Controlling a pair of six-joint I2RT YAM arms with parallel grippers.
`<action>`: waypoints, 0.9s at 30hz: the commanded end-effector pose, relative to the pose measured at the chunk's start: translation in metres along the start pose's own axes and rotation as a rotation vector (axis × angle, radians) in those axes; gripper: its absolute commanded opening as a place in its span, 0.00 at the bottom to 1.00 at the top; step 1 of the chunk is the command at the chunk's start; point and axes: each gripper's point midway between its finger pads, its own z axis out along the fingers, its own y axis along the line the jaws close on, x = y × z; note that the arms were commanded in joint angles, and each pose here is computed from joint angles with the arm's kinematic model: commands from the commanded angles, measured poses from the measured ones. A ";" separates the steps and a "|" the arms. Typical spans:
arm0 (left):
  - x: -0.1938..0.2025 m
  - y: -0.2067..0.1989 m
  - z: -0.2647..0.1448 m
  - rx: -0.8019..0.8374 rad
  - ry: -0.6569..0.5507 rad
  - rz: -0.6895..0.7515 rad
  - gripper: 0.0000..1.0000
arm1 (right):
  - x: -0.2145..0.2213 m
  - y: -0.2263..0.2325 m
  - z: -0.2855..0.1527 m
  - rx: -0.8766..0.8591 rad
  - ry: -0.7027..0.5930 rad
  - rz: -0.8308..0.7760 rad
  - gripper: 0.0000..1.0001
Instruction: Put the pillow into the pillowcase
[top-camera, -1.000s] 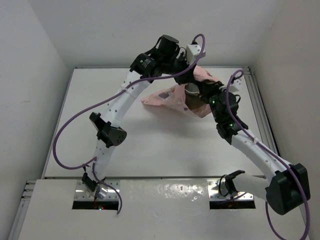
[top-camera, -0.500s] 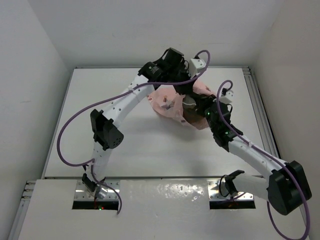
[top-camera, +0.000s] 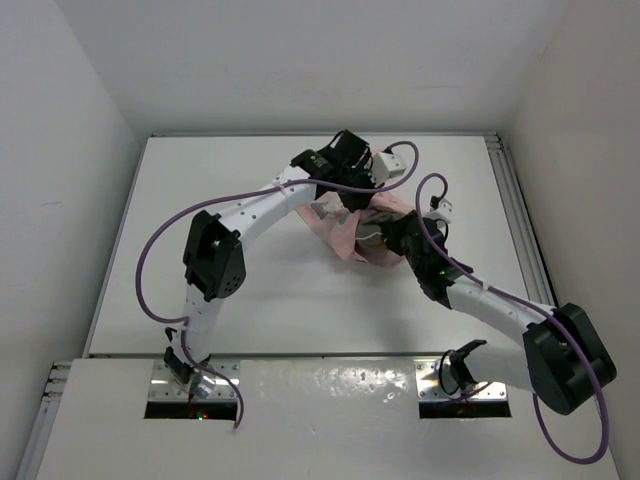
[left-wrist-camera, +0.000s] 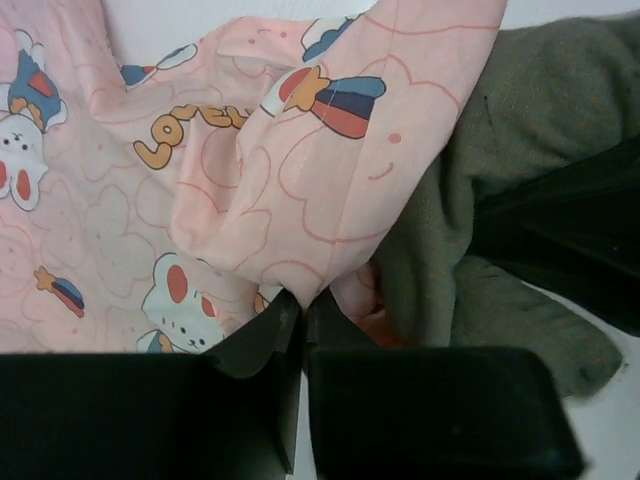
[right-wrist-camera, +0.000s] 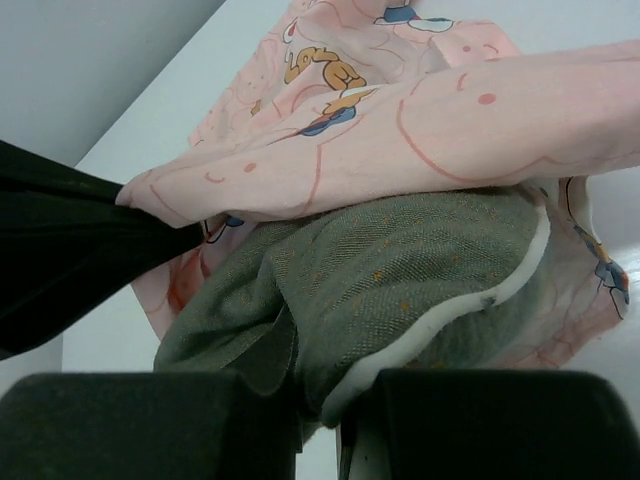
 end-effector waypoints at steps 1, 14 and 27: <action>-0.035 -0.007 -0.024 0.014 -0.104 0.053 0.00 | -0.007 0.012 0.000 -0.040 -0.032 0.036 0.00; -0.186 -0.061 -0.197 0.199 -0.582 0.133 0.00 | -0.104 0.091 -0.015 -0.131 -0.226 -0.145 0.00; -0.216 0.002 -0.269 -0.252 -0.682 0.135 0.00 | -0.196 0.124 -0.121 -0.143 -0.193 -0.493 0.77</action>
